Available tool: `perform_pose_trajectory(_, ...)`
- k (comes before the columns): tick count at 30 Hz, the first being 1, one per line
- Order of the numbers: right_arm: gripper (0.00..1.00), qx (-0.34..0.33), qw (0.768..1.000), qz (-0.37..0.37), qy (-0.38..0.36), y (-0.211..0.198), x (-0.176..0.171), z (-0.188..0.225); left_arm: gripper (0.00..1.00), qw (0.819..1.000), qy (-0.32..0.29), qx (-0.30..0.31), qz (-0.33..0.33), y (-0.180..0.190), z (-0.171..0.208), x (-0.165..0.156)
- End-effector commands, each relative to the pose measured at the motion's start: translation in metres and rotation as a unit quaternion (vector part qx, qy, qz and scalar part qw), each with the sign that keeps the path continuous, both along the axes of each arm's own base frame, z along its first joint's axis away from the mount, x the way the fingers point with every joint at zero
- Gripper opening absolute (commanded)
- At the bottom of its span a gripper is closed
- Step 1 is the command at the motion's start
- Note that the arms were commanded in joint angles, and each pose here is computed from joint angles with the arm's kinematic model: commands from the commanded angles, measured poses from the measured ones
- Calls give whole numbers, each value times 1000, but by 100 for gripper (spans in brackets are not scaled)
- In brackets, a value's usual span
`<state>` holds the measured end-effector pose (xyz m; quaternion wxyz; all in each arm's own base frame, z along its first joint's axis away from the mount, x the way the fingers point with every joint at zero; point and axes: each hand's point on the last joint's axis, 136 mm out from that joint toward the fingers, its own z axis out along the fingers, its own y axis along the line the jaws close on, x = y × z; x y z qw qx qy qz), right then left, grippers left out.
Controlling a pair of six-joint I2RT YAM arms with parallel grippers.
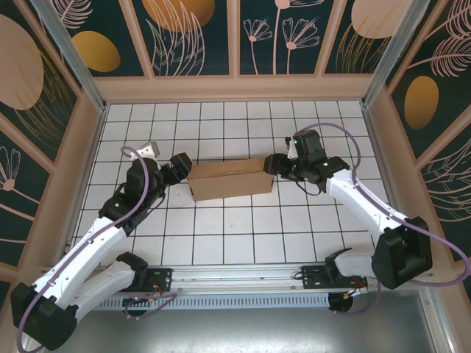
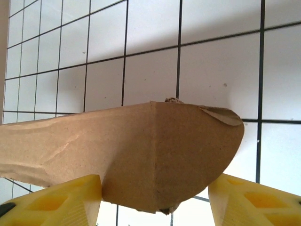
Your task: Fold the paper box
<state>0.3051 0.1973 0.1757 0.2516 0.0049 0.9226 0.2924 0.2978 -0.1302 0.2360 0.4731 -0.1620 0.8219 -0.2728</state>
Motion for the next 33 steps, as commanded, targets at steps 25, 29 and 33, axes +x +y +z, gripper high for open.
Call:
perform_pose_trajectory(25,59,-255,765,290,-514,-9,-17,95,61,833,-170,435,-296,0,20,-62)
perform_pose_trajectory(29,59,-273,736,320,-530,-5,-17,85,63,788,-143,508,-317,9,-21,-60)
perform_pose_trajectory(33,58,-277,727,330,-534,-3,-18,82,57,791,-165,516,-283,13,-19,-53)
